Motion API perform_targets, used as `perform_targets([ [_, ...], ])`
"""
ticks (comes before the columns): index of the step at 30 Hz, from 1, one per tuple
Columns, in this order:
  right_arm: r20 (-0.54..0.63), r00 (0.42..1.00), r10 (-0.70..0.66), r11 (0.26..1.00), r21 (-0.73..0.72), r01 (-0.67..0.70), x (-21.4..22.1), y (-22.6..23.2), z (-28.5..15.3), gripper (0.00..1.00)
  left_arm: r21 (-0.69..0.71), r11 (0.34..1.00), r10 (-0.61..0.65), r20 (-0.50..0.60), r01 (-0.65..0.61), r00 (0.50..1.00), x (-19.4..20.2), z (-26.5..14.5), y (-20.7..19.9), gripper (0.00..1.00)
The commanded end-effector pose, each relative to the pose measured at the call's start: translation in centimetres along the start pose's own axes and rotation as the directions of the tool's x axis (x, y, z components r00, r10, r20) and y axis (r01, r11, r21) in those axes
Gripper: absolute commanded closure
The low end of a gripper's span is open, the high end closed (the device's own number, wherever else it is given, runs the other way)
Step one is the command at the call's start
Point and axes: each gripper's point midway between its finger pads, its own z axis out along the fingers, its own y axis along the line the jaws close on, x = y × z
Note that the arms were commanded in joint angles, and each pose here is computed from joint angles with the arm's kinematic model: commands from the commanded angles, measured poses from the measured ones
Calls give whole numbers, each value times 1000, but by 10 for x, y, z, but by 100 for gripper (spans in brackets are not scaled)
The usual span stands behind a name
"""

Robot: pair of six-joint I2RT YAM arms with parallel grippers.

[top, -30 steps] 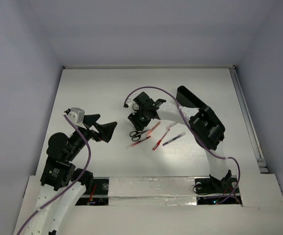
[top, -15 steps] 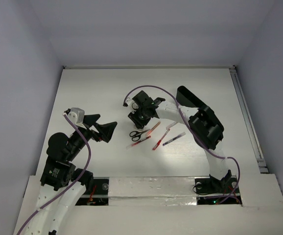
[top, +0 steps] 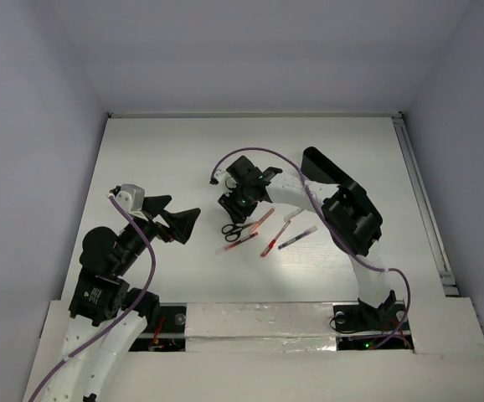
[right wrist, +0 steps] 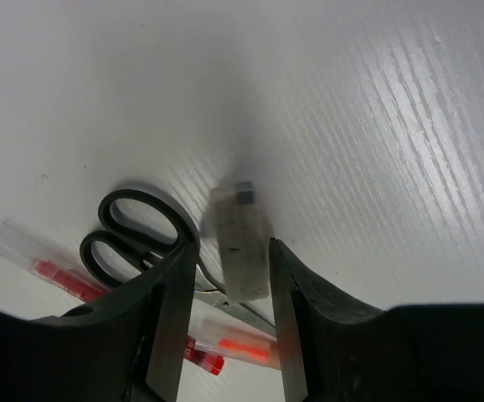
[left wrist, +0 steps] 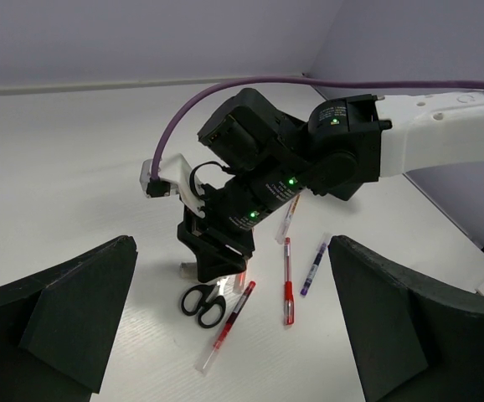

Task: Sort the stationery into containers
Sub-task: Pick up the stationery from the center of the board.

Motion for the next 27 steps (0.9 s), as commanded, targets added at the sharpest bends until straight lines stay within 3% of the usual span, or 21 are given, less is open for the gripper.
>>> perform_targets([
  [1, 6, 1000, -21, 999, -30, 21, -7, 6, 3, 54, 24, 999, 30, 67, -31, 997, -18, -2, -6, 1],
  [5, -10, 1000, -15, 999, -34, 15, -4, 5, 9, 58, 23, 999, 30, 69, -32, 997, -18, -2, -6, 1],
  [7, -10, 1000, -13, 1000, -26, 12, -4, 4, 10, 68, 23, 999, 32, 69, -33, 997, -18, -2, -6, 1],
  [16, 76, 997, -7, 997, 79, 1, -25, -11, -6, 85, 25, 999, 32, 71, -34, 997, -18, -3, -7, 1],
  [20, 223, 975, 8, 979, 199, -53, -52, -27, -29, 89, 25, 999, 31, 73, -33, 997, -19, -3, -7, 1],
  [23, 354, 932, 83, 946, 267, -186, -65, -58, -67, 90, 24, 999, 33, 73, -35, 997, -19, -3, -7, 1],
  [24, 441, 894, 86, 928, 292, -233, -81, -70, -91, 90, 25, 999, 33, 75, -35, 997, -19, -4, -7, 1],
  [27, 559, 810, 175, 839, 346, -420, -74, -121, -128, 90, 25, 999, 34, 79, -36, 996, -20, -5, -7, 1],
])
